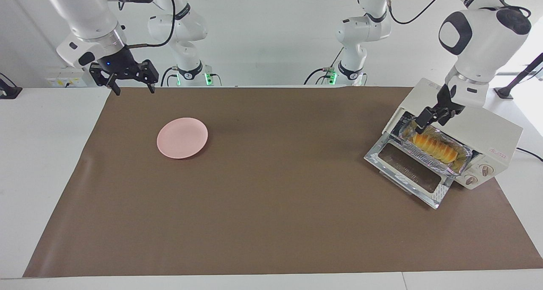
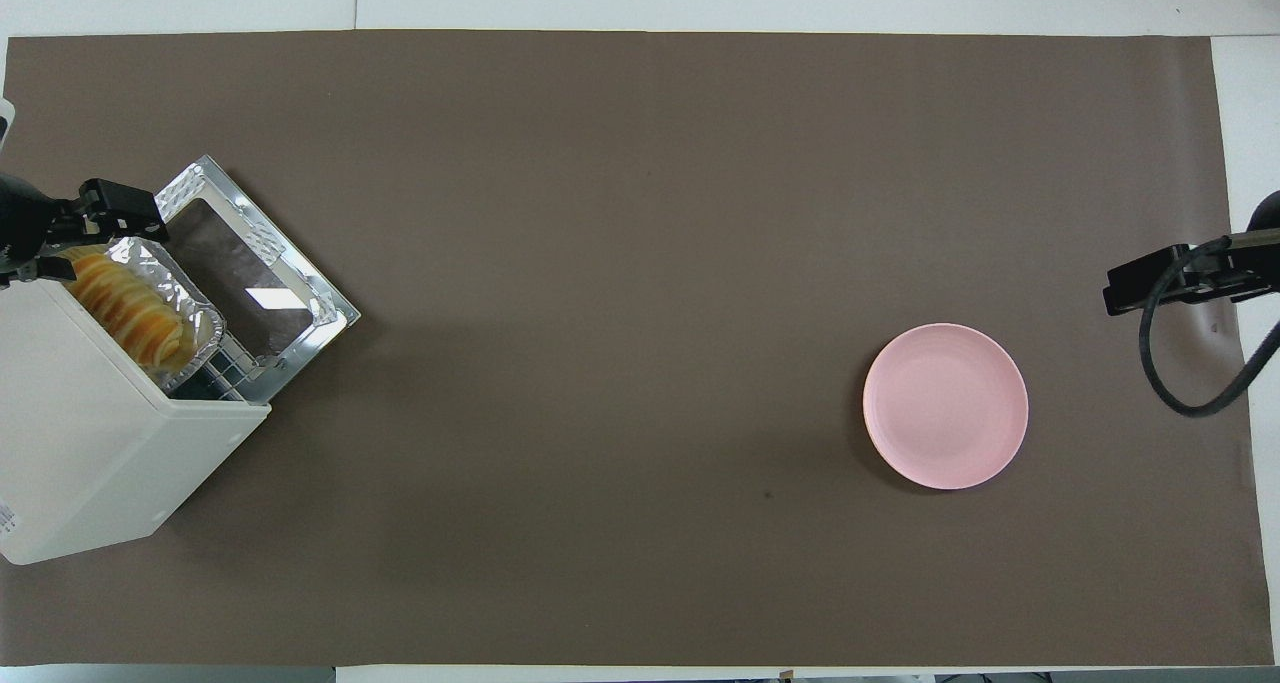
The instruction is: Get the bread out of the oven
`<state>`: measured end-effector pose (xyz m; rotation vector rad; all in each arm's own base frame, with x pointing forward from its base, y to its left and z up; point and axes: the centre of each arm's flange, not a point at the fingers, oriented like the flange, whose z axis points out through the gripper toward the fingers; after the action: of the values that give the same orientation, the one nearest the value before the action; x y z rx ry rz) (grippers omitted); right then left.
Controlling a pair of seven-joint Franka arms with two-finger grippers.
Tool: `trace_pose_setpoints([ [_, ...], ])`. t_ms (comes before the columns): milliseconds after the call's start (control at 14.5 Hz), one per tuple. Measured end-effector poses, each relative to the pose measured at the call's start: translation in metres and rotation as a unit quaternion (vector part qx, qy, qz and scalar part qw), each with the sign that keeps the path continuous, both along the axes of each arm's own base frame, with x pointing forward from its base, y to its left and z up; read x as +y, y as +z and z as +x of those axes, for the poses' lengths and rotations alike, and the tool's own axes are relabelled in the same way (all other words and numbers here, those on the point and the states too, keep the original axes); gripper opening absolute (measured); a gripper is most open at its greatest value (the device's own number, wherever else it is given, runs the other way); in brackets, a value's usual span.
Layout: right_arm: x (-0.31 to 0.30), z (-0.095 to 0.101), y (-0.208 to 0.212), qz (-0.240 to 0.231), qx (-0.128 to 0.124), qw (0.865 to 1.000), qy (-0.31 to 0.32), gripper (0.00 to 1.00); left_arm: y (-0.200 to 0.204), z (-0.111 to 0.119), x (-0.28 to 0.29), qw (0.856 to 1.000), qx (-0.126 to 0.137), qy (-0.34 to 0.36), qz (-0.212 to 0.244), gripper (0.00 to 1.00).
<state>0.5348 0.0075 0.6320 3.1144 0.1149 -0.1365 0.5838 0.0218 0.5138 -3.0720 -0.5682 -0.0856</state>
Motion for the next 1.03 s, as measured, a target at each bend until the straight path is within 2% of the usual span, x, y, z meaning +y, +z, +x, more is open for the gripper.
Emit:
trace_pose_setpoints([
  [138, 0.000, 0.000, 0.000, 0.000, 0.000, 1.000, 0.000, 1.00, -0.039, 0.017, 0.001, 0.998, -0.001, 0.064, 0.027, 1.00],
  [344, 0.000, 0.000, 0.000, 0.000, 0.000, 1.000, 0.000, 1.00, -0.077, 0.033, 0.004, 0.994, -0.004, 0.104, 0.029, 1.00],
  [757, 0.000, 0.000, 0.000, 0.000, 0.000, 1.000, 0.000, 1.00, -0.114, 0.030, 0.012, 0.990, -0.012, 0.136, 0.024, 0.97],
  [963, 0.000, 0.000, 0.000, 0.000, 0.000, 1.000, 0.000, 1.00, -0.126, 0.026, 0.012, 0.990, -0.005, 0.138, 0.024, 0.61],
  [1032, 0.000, 0.000, 0.000, 0.000, 0.000, 1.000, 0.000, 1.00, -0.128, 0.025, 0.012, 0.990, -0.003, 0.138, 0.025, 0.54],
])
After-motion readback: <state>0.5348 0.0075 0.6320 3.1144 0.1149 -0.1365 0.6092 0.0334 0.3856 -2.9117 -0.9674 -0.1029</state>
